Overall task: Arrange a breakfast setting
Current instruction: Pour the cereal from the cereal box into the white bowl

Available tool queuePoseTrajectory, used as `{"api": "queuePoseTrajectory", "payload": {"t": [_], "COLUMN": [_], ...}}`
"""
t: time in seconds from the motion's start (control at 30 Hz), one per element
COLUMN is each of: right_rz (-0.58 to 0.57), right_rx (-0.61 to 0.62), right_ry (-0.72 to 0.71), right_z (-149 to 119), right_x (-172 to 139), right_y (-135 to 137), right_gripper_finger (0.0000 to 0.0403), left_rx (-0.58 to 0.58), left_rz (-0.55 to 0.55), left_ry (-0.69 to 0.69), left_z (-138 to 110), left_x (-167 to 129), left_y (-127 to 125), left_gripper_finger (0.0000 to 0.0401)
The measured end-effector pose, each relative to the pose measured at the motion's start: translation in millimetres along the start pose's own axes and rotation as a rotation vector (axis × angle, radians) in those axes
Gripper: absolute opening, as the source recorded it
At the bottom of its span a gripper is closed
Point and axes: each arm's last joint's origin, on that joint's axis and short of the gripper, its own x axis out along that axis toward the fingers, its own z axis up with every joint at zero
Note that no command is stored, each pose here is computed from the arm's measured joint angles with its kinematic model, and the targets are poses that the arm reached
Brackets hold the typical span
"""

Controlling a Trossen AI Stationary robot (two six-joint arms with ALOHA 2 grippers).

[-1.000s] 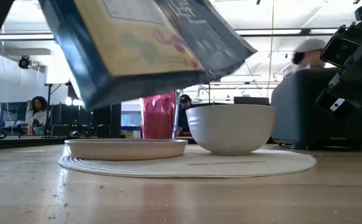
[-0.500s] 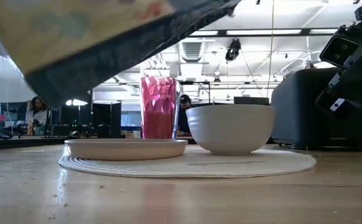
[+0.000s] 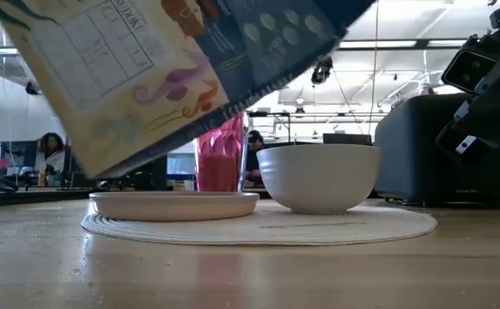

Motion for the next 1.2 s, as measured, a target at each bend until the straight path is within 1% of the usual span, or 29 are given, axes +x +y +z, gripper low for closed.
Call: {"api": "queuePoseTrajectory", "payload": {"t": [0.1,0.23,0.4,0.47,0.53,0.63,0.73,0.9,1.03,1.13,1.2], "right_rz": [0.000,0.000,0.000,-0.002,-0.032,-0.088,-0.110,-0.110,-0.105,-0.080,-0.049], "right_rx": [0.000,0.000,0.000,0.001,0.015,0.008,-0.001,-0.001,-0.001,0.006,0.036], "right_ry": [0.000,0.000,0.000,-0.001,-0.024,-0.066,-0.081,-0.081,-0.101,-0.135,-0.174], "right_z": [0,0,0,0,1,2,2,2,4,7,11], "right_x": [0,0,0,0,0,0,0,0,0,0,-1], "right_y": [0,0,0,0,-1,-3,-3,-3,-2,0,3], "right_gripper_finger": [0.0095,0.0095,0.0095,0.0095,0.0095,0.0095,0.0095,0.0095,0.0095,0.0095,0.0095], "left_rx": [0.014,0.060,0.087,0.087,0.074,0.059,0.049,0.048,0.046,0.041,0.041], "left_rz": [-0.001,-0.052,-0.098,-0.100,-0.102,-0.115,-0.134,-0.158,-0.165,-0.164,-0.164], "left_ry": [0.014,0.039,0.031,0.030,0.027,0.010,-0.025,-0.068,-0.086,-0.087,-0.089], "left_z": [6,13,20,20,19,18,18,20,22,22,22], "left_x": [16,37,49,49,46,37,25,12,9,9,9], "left_y": [-6,-14,-21,-20,-20,-18,-17,-17,-17,-18,-18], "left_gripper_finger": [0.0000,0.0000,0.0000,0.0000,0.0000,0.0000,0.0000,0.0000,0.0000,0.0000,0.0000]}}
